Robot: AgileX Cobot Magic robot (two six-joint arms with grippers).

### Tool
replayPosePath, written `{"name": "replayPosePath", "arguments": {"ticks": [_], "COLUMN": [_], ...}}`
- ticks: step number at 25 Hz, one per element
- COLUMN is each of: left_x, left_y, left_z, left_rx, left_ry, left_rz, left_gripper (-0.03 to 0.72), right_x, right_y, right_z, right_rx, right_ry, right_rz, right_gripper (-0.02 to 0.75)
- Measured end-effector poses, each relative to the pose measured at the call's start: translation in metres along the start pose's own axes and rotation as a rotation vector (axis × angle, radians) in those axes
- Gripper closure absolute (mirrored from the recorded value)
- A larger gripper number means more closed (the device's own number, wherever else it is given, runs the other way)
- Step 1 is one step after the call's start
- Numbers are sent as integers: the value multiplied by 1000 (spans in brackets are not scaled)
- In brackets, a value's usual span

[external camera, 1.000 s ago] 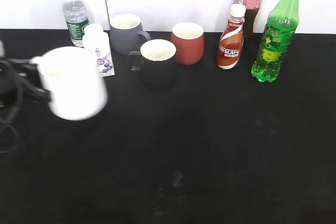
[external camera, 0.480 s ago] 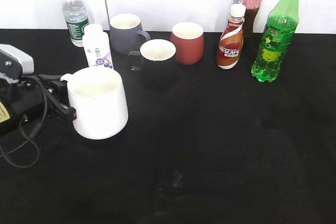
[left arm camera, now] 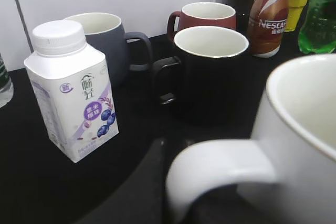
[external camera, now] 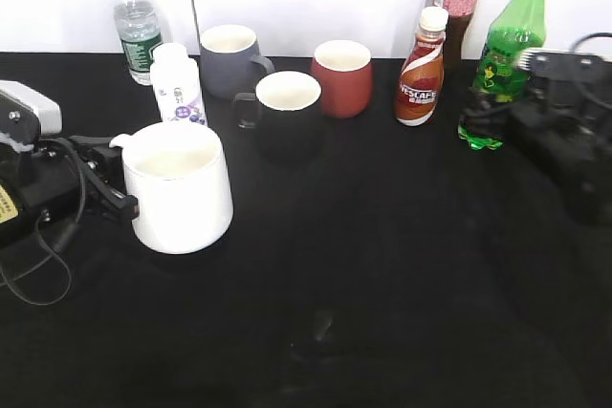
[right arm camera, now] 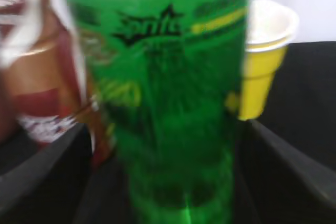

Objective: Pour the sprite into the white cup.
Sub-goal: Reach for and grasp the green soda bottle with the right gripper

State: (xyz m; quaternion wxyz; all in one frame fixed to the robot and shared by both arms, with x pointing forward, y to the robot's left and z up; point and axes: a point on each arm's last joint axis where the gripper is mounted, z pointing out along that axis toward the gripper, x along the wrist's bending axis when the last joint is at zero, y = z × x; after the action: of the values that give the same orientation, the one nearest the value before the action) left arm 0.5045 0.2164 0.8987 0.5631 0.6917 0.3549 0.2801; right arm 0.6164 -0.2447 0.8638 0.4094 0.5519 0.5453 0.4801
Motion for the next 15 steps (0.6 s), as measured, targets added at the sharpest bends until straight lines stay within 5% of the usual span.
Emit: {"name": "replayPosePath", "arguments": {"ticks": [6, 15], "left_x": [0, 0], "left_y": [0, 0], "left_z": [0, 0], "left_rx": [0, 0], "left_ry": [1, 3], "left_rz": [0, -1], "left_gripper": [635, 636], "right_x": [1, 2], "right_y": [-10, -11], "right_z": [35, 45], "right_rx": [1, 5], "right_ry": [-12, -7], "right_rz": [13, -59], "right_gripper": [89, 331]}}
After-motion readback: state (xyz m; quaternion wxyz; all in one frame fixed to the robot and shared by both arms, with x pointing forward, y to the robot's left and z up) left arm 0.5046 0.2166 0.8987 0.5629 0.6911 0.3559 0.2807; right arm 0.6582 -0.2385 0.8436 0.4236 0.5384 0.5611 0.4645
